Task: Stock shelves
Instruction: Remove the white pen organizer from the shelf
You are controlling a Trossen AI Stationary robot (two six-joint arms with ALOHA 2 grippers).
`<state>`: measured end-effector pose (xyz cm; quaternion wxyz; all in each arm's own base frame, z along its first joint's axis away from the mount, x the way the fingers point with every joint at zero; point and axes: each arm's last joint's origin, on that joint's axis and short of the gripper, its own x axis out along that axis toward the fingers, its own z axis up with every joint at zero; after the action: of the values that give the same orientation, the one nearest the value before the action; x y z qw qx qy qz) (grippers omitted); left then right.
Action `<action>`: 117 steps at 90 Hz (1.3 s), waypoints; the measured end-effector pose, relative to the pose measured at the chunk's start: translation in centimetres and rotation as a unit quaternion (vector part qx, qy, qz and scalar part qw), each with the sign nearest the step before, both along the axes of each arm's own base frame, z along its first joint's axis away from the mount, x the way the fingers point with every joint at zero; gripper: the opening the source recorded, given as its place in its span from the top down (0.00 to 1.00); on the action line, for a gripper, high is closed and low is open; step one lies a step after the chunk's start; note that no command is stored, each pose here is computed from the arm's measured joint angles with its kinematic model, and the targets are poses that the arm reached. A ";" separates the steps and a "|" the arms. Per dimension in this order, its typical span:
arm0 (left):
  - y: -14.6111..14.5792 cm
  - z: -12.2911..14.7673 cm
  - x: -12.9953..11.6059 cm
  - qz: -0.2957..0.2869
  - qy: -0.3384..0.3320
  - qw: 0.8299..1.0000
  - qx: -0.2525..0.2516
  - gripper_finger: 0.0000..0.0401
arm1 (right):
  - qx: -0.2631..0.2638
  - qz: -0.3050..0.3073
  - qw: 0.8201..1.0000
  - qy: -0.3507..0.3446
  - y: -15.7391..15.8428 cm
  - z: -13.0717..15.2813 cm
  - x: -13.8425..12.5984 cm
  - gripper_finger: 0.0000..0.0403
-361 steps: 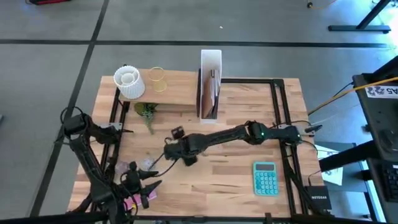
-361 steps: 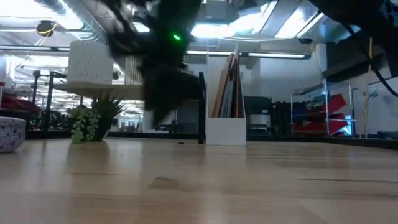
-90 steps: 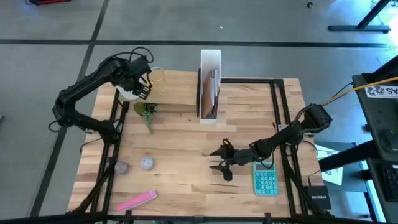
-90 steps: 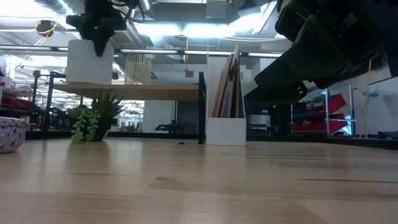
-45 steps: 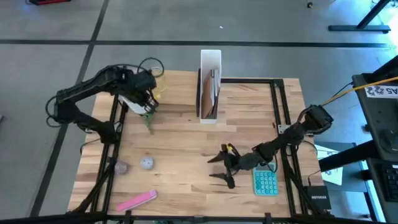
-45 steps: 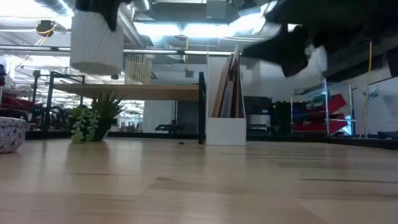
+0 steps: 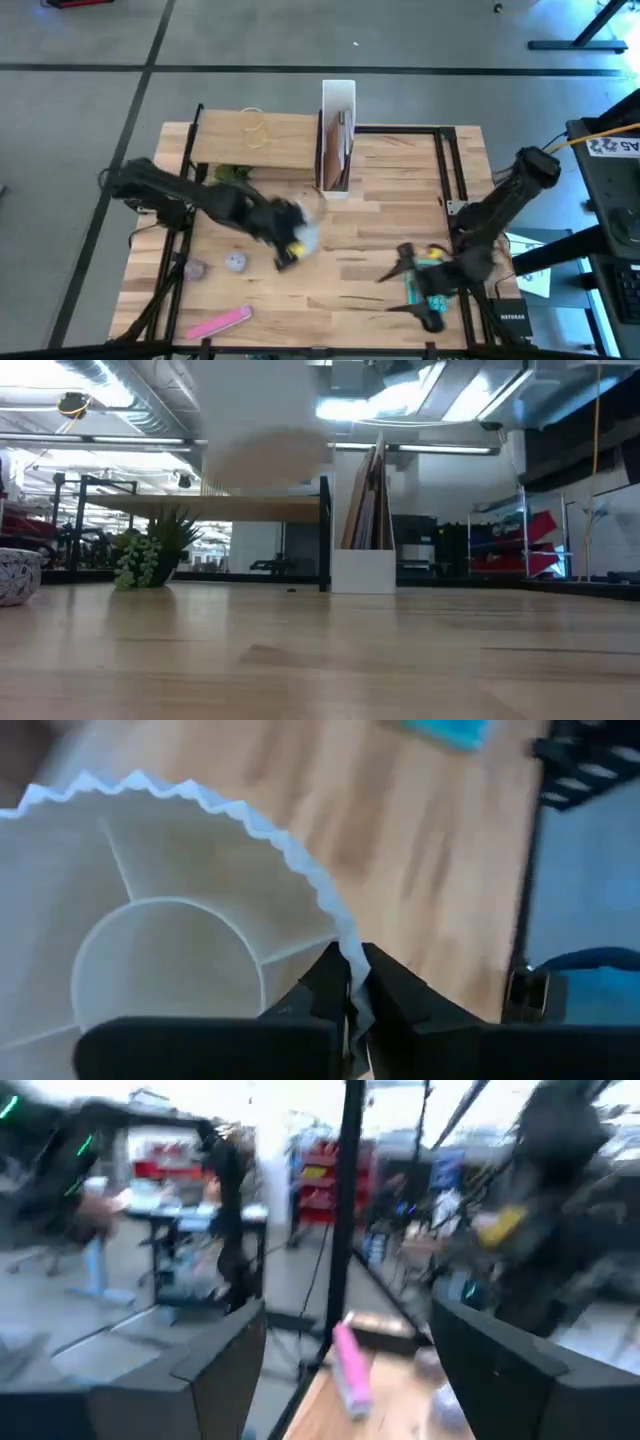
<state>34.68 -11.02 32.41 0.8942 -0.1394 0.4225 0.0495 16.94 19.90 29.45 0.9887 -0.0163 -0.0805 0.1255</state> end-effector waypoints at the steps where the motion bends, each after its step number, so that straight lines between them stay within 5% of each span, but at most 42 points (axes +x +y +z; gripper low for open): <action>1: -0.2 -0.3 0.5 -0.008 -0.007 1.000 0.001 1.00 | 0.000 -0.008 1.000 -0.001 0.0 0.1 -0.2 0.34; 16: -1.4 -4.6 7.8 -0.109 -0.108 0.988 0.012 1.00 | 0.001 -0.123 0.992 0.023 0.0 0.1 -1.5 0.34; 30: 1.1 -5.7 12.4 -0.110 -0.131 0.981 0.087 1.00 | 0.001 -0.111 0.993 0.027 0.8 0.0 -2.5 0.34; 49: 3.7 -7.6 17.0 -0.127 -0.146 0.975 0.112 1.00 | 0.005 -0.121 0.992 0.033 1.3 0.0 -3.5 0.34; 74: 4.2 -10.2 20.1 -0.154 -0.207 0.961 0.099 1.00 | 0.009 -0.123 0.992 0.039 1.8 -0.1 -4.6 0.34; 117: 4.3 -10.8 20.7 -0.134 -0.224 0.954 0.151 0.89 | 0.024 -0.128 0.990 0.048 1.8 -0.4 -4.5 0.34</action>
<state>55.35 -6.70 21.65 0.9749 0.0477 0.2140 -0.0395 12.41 21.73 29.06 0.9994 0.0037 -0.0332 -0.0035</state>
